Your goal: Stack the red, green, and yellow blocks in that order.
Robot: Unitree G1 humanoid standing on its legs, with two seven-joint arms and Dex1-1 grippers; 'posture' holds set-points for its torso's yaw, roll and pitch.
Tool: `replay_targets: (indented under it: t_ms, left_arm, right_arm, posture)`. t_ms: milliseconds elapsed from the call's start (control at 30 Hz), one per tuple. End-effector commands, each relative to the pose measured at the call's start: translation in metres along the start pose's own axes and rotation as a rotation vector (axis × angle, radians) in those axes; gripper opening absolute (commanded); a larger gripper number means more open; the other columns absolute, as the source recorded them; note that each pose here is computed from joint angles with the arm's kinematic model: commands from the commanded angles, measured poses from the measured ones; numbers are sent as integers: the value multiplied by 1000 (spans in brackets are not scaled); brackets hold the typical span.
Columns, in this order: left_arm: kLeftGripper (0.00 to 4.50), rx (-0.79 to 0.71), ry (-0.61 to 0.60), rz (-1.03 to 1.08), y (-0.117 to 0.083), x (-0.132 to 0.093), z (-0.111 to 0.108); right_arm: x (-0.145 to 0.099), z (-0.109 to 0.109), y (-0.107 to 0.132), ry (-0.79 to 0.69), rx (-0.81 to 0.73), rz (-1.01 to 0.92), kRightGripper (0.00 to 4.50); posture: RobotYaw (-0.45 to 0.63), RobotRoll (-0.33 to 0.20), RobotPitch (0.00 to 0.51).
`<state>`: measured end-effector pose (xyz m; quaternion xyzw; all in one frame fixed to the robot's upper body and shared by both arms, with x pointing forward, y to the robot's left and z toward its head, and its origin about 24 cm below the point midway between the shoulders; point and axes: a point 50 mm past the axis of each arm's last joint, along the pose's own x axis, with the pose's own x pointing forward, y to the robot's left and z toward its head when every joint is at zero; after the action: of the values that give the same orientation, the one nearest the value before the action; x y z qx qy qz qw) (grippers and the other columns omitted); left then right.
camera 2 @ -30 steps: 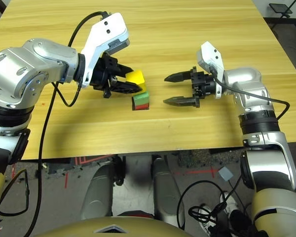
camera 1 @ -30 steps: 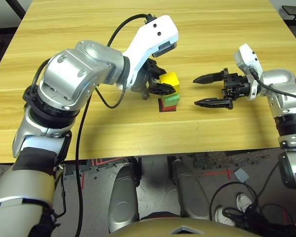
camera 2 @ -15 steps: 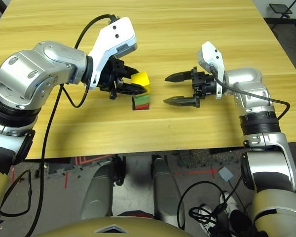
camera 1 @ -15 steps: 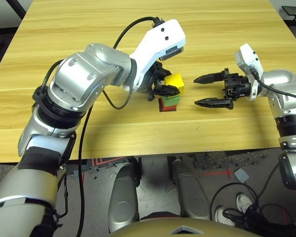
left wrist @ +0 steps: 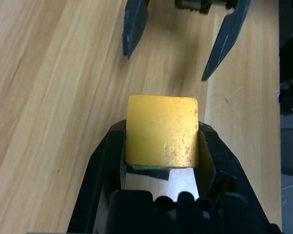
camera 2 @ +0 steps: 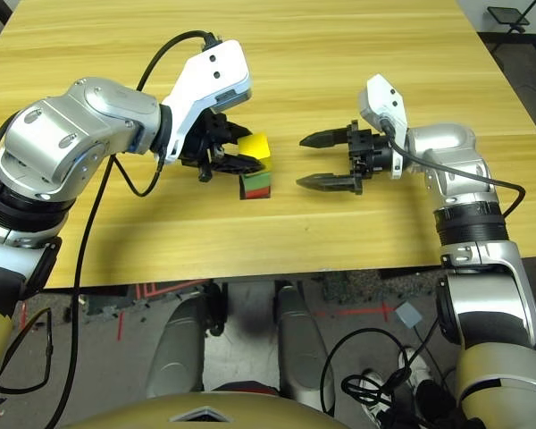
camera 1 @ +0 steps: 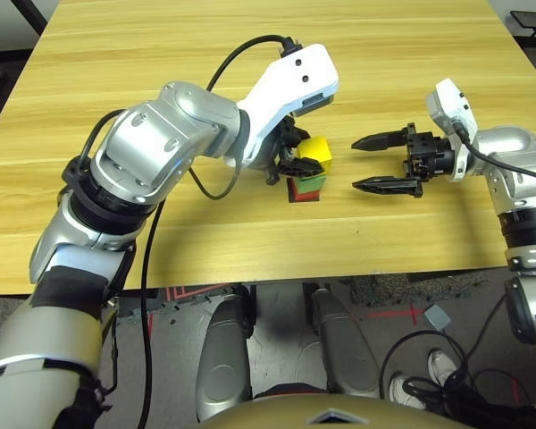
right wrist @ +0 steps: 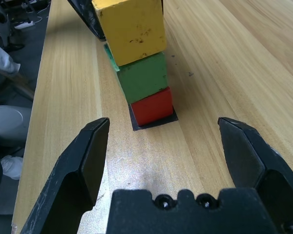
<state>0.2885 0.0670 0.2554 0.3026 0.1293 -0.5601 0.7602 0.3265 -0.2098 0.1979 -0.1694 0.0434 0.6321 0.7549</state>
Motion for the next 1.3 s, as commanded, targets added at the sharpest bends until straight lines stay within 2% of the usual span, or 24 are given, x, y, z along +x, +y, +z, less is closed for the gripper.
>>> replay_targets:
  t_ms: [33,167,300,400,467,500,567,633,667,767,833,933,1067,1200,1300]
  left_arm:
    - [2984,6,27,-22,-2,3,-5]
    - [4400,-1,2,-32,-4,3,0]
    - [4460,-72,-165,-4,5,-15,18]
    - [4460,-165,-413,112,24,-45,33]
    - [4460,-237,-572,264,40,-68,31]
    - [4460,-272,-617,357,47,-78,25]
    - [4460,-297,-651,594,61,-98,-1]
    - [4460,-319,-626,808,66,-113,-40]
    - [4460,-325,-610,873,66,-116,-53]
    - [4460,-412,-530,1033,54,-120,-112]
    - [4460,-418,-501,1093,46,-118,-131]
    - [4460,-423,-517,1184,38,-115,-148]
    - [4460,-428,-526,1262,32,-111,-165]
    - [4460,-416,-493,1277,25,-101,-184]
    - [4460,-426,-486,1272,24,-94,-190]
  right_arm:
    - [-5,-2,1,-6,-4,-15,4500]
    - [-7,-3,1,-4,-5,-20,4500]
    - [-14,2,-4,-26,-10,-51,4500]
    - [-26,9,-12,-96,14,-139,4500]
    - [-37,13,-18,-165,57,-253,4500]
    - [-43,14,-21,-200,82,-322,4500]
    - [-58,7,-27,-236,134,-495,4500]
    - [-77,-9,-32,-251,184,-704,4500]
    - [-83,-14,-33,-249,195,-772,4500]
    - [-106,-36,-32,-243,207,-998,4500]
    - [-118,-47,-30,-232,211,-1108,4500]
    - [-135,-59,-26,-220,219,-1251,4500]
    - [-147,-75,-18,-162,231,-1334,4500]
    - [-161,-89,-8,-147,255,-1461,4500]
    - [-171,-94,-3,-139,273,-1546,4500]
  posture:
    - [58,29,268]
    - [66,25,264]
    - [72,18,258]
    - [82,6,256]
    - [88,-5,257]
    - [91,-8,257]
    - [97,-19,257]
    - [100,-28,257]
    - [100,-32,258]
    - [93,-42,257]
    - [89,-45,258]
    - [83,-46,258]
    - [56,-55,265]
    - [52,-64,264]
    - [48,-66,266]
